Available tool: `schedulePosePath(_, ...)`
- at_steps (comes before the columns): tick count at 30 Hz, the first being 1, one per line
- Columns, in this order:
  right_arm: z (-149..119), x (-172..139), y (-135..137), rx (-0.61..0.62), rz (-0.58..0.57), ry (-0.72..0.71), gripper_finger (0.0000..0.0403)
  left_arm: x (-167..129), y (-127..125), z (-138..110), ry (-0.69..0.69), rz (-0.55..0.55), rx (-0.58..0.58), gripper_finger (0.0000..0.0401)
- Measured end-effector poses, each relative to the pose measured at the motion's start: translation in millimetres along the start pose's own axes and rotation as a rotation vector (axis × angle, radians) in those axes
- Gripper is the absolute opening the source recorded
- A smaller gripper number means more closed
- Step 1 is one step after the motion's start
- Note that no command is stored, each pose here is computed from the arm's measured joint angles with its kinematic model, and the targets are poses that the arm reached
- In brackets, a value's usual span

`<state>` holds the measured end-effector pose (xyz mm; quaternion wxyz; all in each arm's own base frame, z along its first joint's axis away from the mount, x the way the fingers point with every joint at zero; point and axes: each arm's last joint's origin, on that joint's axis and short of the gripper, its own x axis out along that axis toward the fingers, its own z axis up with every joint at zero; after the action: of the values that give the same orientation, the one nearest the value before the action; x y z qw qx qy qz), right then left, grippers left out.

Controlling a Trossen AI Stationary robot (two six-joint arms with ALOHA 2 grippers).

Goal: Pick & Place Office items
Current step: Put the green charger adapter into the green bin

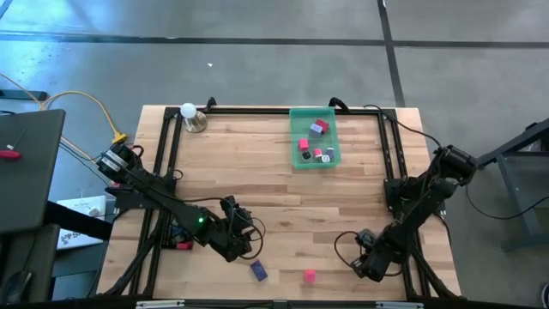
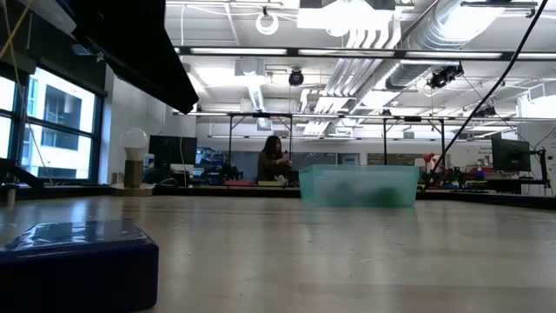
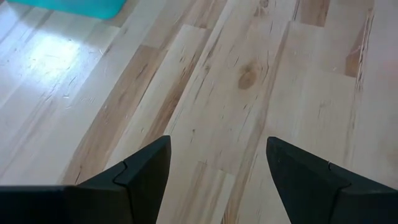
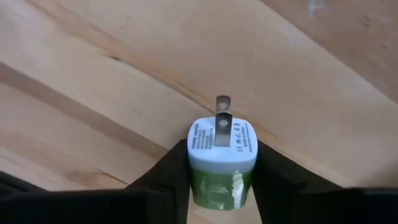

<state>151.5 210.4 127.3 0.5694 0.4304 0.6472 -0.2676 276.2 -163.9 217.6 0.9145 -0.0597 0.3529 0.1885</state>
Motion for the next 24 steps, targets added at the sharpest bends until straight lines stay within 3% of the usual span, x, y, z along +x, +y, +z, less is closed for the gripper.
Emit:
schedulePosePath(4,-0.7,-5.2,4.5,-0.070,0.009,-0.090,0.0117,0.0,0.0,0.0,0.000,0.000,0.000,0.0256)
schedulePosePath(9,2.1,-29.1,19.8,-0.169,0.035,-0.380,0.0117,0.0,0.0,0.0,0.000,0.000,0.000,0.0256)
schedulePosePath(14,5.2,-65.5,42.3,-0.319,0.047,-0.578,0.0117,0.1,0.1,0.1,0.000,0.000,0.000,0.0256)
schedulePosePath(19,30.8,-97.8,57.7,-0.462,-0.078,-0.705,0.0117,0.1,0.1,0.1,0.000,0.000,-0.001,0.0256)
schedulePosePath(24,83.5,-119.7,65.9,-0.568,-0.192,-0.722,0.0117,0.2,0.0,0.4,-0.001,-0.002,-0.051,0.0256)
